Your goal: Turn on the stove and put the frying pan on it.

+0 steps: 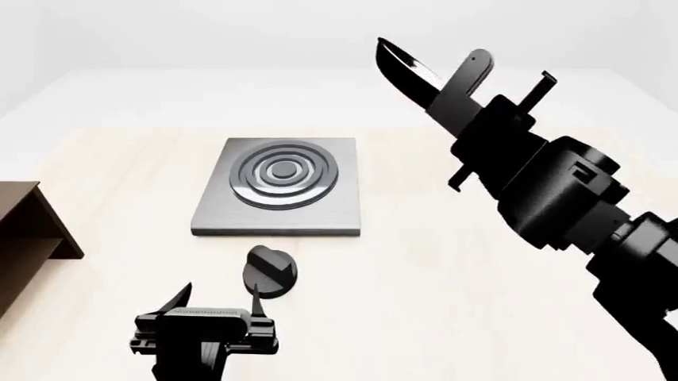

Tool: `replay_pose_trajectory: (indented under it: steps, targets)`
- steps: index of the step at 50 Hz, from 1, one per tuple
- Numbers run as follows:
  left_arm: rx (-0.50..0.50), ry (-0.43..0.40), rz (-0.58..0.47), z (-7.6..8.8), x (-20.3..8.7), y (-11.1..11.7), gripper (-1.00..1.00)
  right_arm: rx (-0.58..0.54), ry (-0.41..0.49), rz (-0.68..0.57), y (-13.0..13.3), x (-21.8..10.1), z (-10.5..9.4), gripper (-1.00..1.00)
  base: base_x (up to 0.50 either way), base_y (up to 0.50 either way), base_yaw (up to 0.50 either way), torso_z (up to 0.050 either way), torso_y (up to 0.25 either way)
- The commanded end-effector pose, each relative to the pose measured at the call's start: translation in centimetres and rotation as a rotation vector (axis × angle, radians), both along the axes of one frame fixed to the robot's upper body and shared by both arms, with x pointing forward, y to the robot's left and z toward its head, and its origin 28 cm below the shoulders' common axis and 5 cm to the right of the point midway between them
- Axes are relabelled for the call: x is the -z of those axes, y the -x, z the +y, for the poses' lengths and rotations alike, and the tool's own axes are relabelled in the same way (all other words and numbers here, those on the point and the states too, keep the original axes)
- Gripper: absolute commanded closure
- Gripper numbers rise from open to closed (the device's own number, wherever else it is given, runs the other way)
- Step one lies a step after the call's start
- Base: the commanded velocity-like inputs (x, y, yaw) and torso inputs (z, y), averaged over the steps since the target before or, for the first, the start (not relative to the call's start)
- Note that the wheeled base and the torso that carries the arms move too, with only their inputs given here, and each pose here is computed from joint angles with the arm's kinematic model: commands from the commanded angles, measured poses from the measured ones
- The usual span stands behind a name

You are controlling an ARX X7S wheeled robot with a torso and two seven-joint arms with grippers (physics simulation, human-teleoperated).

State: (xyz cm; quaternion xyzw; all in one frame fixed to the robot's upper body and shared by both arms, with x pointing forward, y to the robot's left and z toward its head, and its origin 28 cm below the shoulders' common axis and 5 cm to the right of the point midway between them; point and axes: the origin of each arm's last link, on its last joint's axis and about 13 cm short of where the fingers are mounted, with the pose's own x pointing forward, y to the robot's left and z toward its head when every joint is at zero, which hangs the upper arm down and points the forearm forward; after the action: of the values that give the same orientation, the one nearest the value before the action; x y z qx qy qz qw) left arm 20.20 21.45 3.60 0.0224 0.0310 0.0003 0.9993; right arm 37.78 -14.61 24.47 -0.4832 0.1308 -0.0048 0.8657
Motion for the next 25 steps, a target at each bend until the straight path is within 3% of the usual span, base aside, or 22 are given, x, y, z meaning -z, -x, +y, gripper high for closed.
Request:
replay_pose_trajectory:
  steps: [1,14,25]
  targets:
    - [0.016,0.017,-0.008,-0.1,0.0,-0.2,-1.0,-0.038,0.117,-0.182,-2.0,-2.1,2.9,1.0,0.0,0.0,0.0,0.0,0.0]
    - [0.016,0.023,-0.01,-0.1,0.0,-0.1,-1.0,-0.084,0.171,-0.243,-3.5,-1.3,5.2,1.0,0.0,0.0,0.0,0.0,0.002]
    - [0.014,0.052,-0.035,0.1,0.4,-0.3,-1.0,-0.129,0.164,-0.252,-4.4,-0.2,7.0,1.0,0.0,0.0,0.0,0.001,0.002]
